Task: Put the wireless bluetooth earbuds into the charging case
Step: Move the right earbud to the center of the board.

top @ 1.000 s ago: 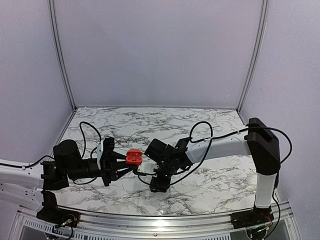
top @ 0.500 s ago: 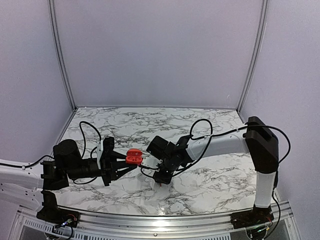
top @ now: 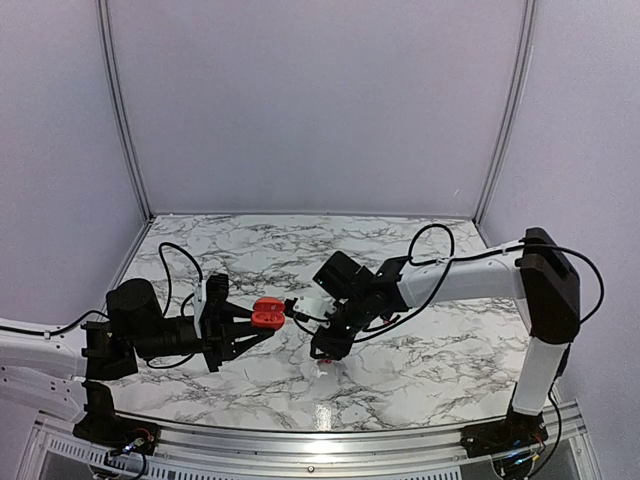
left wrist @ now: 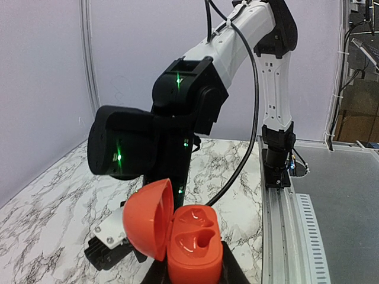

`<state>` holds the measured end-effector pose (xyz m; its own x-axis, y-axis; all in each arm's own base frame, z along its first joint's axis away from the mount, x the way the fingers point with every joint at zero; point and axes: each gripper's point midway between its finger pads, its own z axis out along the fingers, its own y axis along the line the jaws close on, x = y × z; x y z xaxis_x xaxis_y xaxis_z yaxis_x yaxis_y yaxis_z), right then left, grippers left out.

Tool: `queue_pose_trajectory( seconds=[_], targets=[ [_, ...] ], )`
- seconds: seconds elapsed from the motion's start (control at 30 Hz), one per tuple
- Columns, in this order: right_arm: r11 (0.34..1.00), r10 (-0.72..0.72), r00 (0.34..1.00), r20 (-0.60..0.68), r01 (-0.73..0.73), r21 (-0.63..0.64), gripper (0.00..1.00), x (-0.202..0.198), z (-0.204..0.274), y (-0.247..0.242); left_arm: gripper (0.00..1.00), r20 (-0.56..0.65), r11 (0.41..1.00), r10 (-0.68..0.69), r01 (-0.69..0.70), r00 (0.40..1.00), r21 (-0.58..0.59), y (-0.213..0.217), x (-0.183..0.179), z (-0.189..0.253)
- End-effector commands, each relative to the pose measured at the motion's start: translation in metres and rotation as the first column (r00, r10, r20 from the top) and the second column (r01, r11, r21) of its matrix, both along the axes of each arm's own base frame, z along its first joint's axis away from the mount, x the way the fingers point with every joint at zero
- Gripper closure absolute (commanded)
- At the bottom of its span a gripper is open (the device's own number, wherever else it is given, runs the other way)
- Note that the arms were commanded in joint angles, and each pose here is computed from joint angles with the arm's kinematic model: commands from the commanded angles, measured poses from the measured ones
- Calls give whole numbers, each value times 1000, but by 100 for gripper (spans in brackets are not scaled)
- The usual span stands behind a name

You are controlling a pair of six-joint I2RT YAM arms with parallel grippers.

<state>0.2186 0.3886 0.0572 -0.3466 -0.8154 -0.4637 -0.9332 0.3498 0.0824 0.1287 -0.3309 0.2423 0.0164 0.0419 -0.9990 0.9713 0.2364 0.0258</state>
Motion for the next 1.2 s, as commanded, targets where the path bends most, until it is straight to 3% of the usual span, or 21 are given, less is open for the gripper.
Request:
queue_pose_trajectory(
  seconds=[0.0,0.17,0.3,0.53,0.67,0.97,1.17],
  targets=[
    [982,3,1000,11,-5,190,50,3,36,3,100,32,998,13,-11,999,-64,1,3,25],
    [949,-42,998,41,27,314,51,5,41,-15,100,44,998,-6,9,999,-60,2,-1,23],
    [939,-29,999,46,12,345,51,1,31,-19,100,55,998,-32,35,998,-55,0,-5,22],
    [905,-44,993,106,-5,426,51,-4,25,-25,100,210,993,-100,111,973,-40,5,-23,25],
    [901,-31,991,129,-28,434,50,-6,23,-28,100,290,987,-142,157,946,-29,7,-35,26],
    [898,5,990,144,-68,435,51,-12,14,-29,100,332,983,-172,182,927,2,4,-43,20],
    [926,-86,994,71,53,375,55,2,12,-29,100,313,990,-138,144,939,6,4,-36,17]
  ],
)
